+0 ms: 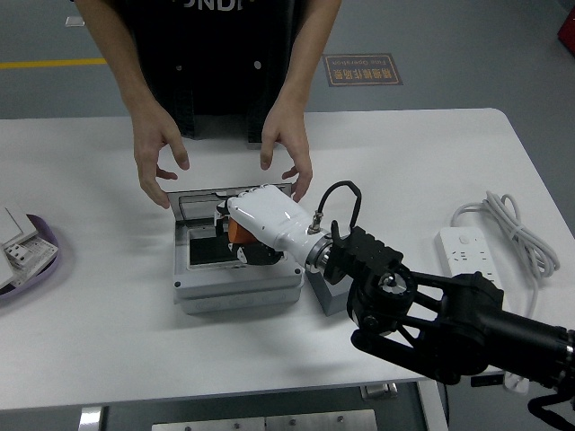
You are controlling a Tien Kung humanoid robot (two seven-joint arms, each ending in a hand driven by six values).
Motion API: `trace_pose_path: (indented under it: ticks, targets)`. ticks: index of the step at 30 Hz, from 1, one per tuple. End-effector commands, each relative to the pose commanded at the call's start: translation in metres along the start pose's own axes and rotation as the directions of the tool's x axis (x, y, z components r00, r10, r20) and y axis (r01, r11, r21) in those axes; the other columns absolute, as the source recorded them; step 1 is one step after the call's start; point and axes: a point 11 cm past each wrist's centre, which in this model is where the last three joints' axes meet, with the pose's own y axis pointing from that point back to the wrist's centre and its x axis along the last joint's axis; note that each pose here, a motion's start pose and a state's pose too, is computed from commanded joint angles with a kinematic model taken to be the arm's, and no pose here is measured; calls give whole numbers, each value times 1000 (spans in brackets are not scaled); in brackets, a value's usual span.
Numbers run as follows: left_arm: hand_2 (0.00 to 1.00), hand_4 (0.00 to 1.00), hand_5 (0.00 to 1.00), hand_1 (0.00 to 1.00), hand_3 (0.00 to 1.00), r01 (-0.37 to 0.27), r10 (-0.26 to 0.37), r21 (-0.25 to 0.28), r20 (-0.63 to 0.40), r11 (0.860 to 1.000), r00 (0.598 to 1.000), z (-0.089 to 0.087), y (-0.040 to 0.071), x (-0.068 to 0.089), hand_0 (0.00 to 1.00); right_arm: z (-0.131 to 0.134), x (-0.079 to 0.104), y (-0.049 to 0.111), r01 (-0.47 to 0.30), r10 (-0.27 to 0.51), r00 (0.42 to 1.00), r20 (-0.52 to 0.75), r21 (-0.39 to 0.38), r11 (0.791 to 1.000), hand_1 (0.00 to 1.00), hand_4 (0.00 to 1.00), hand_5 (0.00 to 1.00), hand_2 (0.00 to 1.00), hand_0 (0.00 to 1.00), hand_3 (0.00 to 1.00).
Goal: Pick up the cylinder from the cube,place it in the box,flap close box
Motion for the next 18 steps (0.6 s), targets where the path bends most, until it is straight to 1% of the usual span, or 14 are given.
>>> trace_pose_path:
  ticks: [11, 18]
  targets:
    - [598, 792, 156, 584, 661, 3, -3, 2, 0, 1000, 1000, -1, 0, -2, 525, 0, -4, -3, 9, -9, 1000, -13, -6, 1000, 195, 2, 2, 249, 86, 225]
    - [598, 791, 158, 583, 661, 2, -2, -1, 1, 1000, 1000, 1, 0, -1, 525, -2, -7, -9, 20, -20, 1000, -9, -5, 1000, 196, 2, 2, 252, 90, 228]
